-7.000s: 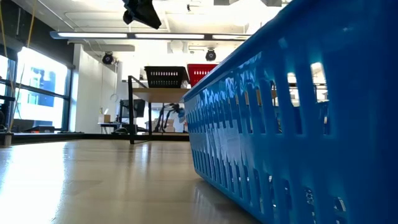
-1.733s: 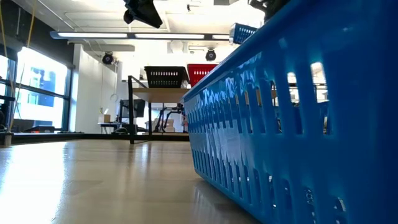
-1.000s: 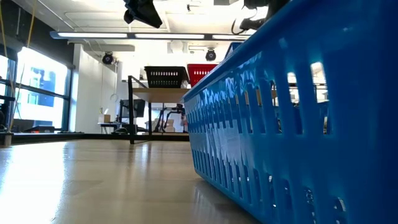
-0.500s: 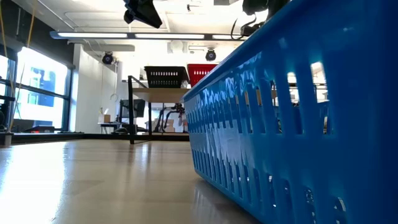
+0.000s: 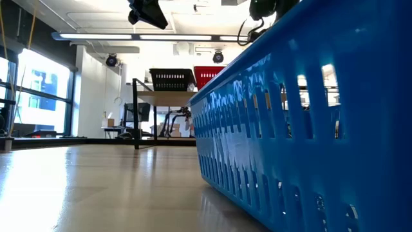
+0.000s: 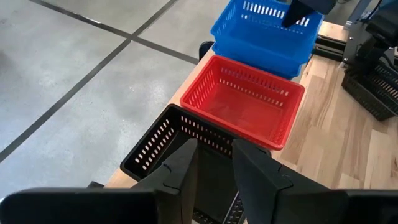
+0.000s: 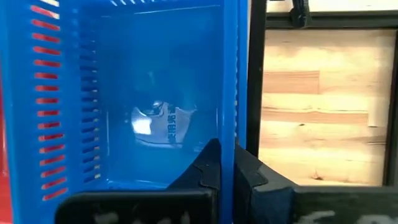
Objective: Stack baskets on shelf by color
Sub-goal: Stack the top blue bin on top of the blue bin on the shelf
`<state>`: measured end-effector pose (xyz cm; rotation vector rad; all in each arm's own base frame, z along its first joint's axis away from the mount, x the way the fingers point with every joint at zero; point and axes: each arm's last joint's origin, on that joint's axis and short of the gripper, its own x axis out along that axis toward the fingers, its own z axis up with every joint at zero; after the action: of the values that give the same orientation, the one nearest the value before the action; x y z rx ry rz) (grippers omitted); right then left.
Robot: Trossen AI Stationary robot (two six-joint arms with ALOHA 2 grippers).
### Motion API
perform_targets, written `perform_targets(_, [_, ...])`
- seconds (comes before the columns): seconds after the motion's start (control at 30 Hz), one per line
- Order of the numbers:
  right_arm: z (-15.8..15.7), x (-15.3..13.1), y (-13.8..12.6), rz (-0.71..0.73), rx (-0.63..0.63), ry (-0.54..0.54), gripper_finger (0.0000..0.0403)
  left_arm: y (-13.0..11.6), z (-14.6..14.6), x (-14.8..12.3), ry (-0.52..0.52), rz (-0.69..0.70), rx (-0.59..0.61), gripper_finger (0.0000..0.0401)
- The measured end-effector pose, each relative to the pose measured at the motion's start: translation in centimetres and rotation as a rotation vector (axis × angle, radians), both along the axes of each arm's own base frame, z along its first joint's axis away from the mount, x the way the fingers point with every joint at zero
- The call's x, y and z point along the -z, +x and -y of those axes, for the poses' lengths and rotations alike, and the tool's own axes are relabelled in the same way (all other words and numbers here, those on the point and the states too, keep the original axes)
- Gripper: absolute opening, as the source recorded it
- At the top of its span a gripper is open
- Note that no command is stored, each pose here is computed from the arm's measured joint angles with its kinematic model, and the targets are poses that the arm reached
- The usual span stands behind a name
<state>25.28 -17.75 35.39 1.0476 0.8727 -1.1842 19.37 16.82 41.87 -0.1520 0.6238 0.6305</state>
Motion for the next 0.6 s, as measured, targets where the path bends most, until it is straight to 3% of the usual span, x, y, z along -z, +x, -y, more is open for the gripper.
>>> perform_targets(0.4, [0.01,-0.05,-0.02,-0.001,-0.001,-0.009,0.0003,0.00,0.00,0.00,0.000,0.000,0.000,0.0090])
perform_targets(0.6, [0.03,-0.06,-0.02,-0.003,0.000,-0.013,0.0045,0.00,0.00,0.00,0.000,0.000,0.000,0.0090])
